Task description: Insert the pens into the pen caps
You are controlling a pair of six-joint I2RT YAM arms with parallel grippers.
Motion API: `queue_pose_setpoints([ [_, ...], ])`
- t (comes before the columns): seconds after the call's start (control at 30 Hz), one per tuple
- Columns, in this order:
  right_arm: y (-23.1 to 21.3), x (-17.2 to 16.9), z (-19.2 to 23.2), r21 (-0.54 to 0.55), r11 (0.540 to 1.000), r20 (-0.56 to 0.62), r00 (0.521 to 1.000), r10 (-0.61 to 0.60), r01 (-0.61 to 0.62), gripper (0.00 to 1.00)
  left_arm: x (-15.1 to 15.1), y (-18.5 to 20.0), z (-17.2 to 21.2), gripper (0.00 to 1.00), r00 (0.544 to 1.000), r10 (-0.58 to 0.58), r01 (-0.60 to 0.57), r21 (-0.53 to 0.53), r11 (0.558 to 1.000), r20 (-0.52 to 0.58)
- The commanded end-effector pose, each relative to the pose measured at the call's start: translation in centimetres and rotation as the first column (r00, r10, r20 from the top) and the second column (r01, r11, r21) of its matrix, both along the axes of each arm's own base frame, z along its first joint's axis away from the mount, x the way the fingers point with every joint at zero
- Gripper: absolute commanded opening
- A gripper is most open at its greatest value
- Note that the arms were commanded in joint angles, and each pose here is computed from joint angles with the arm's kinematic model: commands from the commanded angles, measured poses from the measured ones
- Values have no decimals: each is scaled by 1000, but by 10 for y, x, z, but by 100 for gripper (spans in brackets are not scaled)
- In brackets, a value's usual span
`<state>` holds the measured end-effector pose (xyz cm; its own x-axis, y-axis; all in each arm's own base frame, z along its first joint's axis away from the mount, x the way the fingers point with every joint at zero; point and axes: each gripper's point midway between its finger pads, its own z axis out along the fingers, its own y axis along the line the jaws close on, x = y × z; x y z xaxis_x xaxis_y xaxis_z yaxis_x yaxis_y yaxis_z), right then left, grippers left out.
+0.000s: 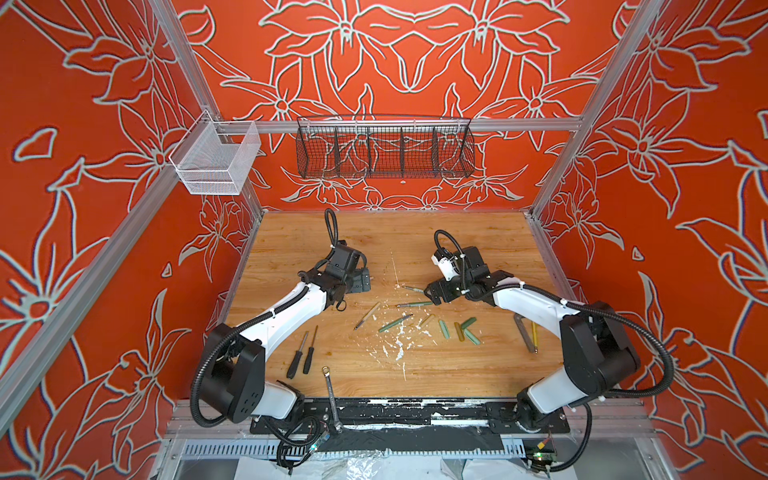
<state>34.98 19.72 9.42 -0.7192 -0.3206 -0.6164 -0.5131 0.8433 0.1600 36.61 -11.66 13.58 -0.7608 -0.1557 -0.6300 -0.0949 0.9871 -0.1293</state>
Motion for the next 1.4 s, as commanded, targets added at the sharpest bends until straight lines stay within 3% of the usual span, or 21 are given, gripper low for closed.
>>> queue_pose_setpoints([
  [0.0,1,-4,-3,-12,999,-14,999,36,-36,98,5,-6,4,97,1000,-20,20,-1,1000,-3],
  [0.43,10,-6,-7,6,997,-45,996,71,-71,97,5,0,20,97,999,-38,37,61,997,8],
  [0.93,17,-12,-21,-28,995,-91,991,95,-98,97,7,-4,23,97,999,-30,29,16,999,45],
  [1.37,34,-9,-23,-94,977,-143,974,177,-191,96,-3,2,20,97,998,-3,3,-3,1000,64],
])
